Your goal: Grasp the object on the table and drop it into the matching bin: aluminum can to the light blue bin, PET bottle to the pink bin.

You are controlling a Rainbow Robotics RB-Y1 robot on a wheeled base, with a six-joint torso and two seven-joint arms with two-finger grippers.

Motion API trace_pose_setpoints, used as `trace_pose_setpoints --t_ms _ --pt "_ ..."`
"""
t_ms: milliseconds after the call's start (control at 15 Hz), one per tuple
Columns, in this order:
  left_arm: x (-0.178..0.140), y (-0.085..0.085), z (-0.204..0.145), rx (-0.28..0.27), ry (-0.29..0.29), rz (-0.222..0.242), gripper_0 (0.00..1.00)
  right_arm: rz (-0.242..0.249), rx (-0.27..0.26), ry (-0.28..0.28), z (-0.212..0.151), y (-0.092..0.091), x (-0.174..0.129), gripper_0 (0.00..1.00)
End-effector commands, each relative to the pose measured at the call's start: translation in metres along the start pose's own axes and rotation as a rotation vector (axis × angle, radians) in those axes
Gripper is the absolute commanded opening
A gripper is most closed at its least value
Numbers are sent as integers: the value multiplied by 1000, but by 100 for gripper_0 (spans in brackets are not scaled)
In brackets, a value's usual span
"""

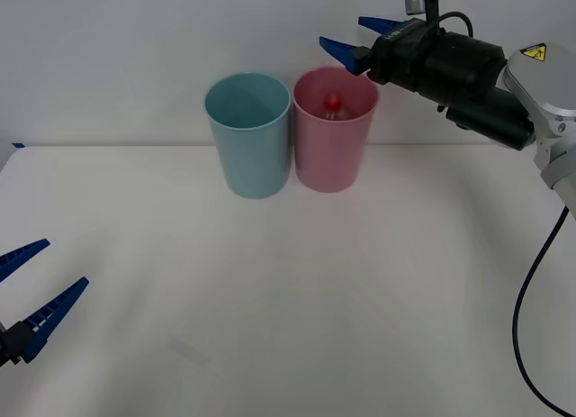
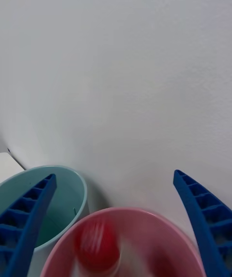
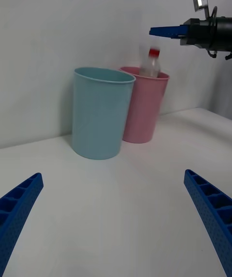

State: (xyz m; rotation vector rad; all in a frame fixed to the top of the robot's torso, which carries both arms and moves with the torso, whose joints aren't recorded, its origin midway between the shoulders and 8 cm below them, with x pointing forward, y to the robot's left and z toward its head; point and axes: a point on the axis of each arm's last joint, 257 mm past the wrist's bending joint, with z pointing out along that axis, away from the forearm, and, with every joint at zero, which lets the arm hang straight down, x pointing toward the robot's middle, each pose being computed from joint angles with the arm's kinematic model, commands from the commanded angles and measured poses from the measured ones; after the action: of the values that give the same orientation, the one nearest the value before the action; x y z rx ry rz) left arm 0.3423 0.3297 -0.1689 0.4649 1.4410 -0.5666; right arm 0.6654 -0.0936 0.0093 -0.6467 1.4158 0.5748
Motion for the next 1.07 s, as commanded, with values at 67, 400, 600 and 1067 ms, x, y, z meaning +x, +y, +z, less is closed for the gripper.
trace_pose_setpoints --t_ms 67,400,600,1067 --pt "0 0 0 0 0 0 100 0 -10 6 -2 2 5 100" --pt "0 0 0 0 0 0 100 -30 -63 -25 -27 29 6 100" --pt "0 0 0 0 0 0 100 -43 -89 -48 -63 46 7 100" --pt "0 0 0 0 0 0 100 -33 -57 -29 -164 65 41 100"
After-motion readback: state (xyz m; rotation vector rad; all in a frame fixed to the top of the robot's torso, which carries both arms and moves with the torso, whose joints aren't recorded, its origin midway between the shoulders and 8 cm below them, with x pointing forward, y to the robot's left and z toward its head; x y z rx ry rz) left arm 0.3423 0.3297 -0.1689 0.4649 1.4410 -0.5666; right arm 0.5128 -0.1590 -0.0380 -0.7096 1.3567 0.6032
